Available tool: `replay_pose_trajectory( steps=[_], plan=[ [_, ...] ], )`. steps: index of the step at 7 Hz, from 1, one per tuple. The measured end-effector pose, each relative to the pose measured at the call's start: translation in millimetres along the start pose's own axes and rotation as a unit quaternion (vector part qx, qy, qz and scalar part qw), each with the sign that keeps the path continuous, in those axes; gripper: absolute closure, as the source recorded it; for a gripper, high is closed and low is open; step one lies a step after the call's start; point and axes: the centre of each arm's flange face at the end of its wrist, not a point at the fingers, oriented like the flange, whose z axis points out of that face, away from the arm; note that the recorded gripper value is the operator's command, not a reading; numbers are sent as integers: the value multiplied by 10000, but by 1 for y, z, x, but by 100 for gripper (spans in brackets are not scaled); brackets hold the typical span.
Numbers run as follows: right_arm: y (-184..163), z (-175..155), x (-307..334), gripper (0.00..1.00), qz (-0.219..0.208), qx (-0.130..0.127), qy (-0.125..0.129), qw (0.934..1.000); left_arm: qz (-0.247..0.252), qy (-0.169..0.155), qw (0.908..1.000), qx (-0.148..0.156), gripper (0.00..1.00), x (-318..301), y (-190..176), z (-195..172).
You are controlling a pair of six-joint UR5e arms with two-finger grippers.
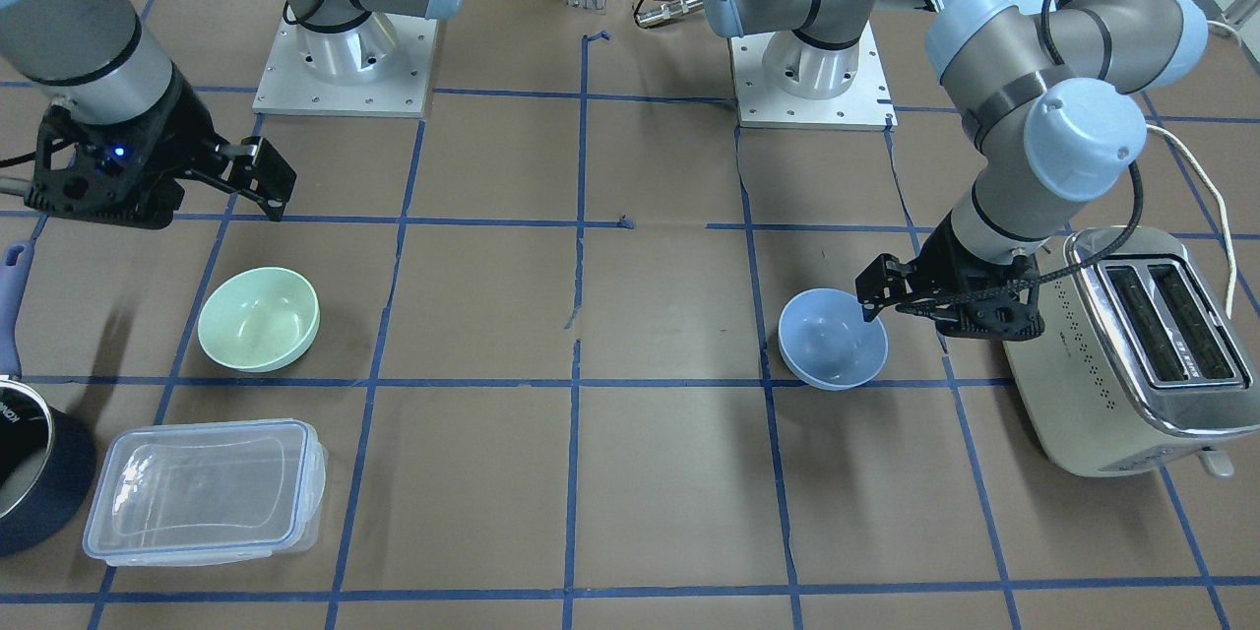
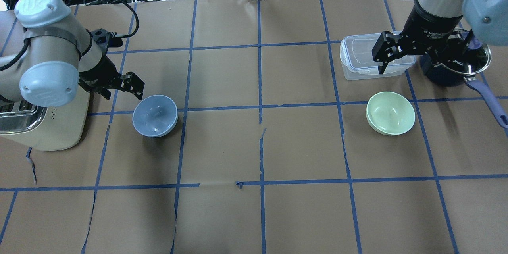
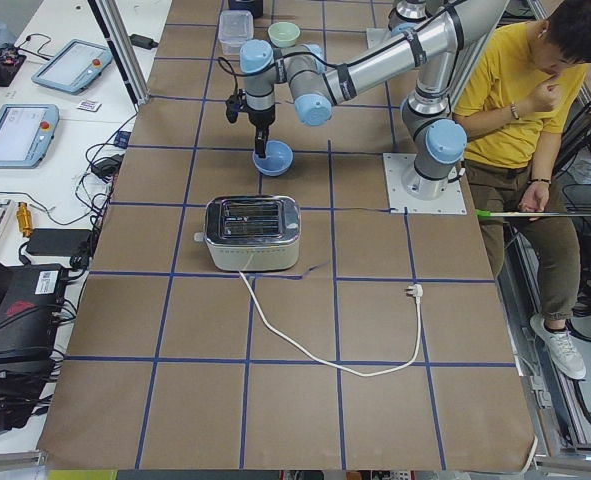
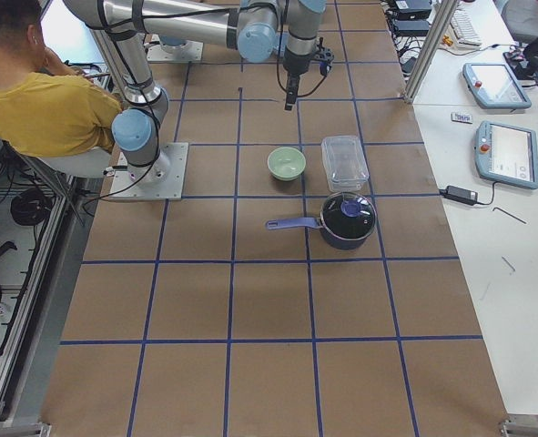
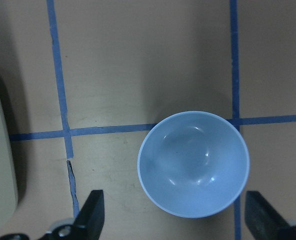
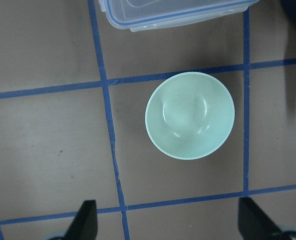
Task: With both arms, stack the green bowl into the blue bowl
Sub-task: 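Lower the left gripper to the blue bowl while the right lowers to the green bowl, then carry the blue bowl centerward with the left gripper while the right grips the green bowl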
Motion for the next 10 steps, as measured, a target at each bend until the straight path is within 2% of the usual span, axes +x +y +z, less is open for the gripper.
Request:
replay_pose_trajectory(
  steps=[1, 2, 3, 5, 6, 7, 8, 9, 10],
  plan=[
    [-7, 25, 2, 0, -22, -54, 18, 10000, -22, 20, 10000, -40, 9, -5, 0, 21],
    [-11, 47, 2, 0, -61, 1, 23, 10000, -26, 43, 9999, -110, 35, -7, -1, 38],
    [-17, 70, 1, 0, -193, 165, 28, 9997, -38, 67, 9998, -186, 63, -7, -1, 55],
    [-13, 127, -2, 0, -628, 365, 52, 9973, -62, 94, 9996, -250, 89, -7, -3, 73],
    [-5, 154, -4, 0, -711, 404, 46, 9966, -66, 105, 9996, -249, 96, -7, -5, 75],
    [0, 176, -5, 0, -741, 477, 56, 9961, -101, 127, 9996, -233, 99, -5, -6, 75],
    [4, 191, -5, 0, -738, 503, 57, 9960, -210, 197, 9994, -193, 99, 1, -8, 69],
    [10, 203, -6, 5, -721, 448, 36, 9964, -310, 285, 9990, -123, 99, 16, -11, 55],
    [14, 211, -6, 35, -717, 395, 19, 9966, -348, 336, 9988, -60, 99, 45, -15, 38]
  ],
)
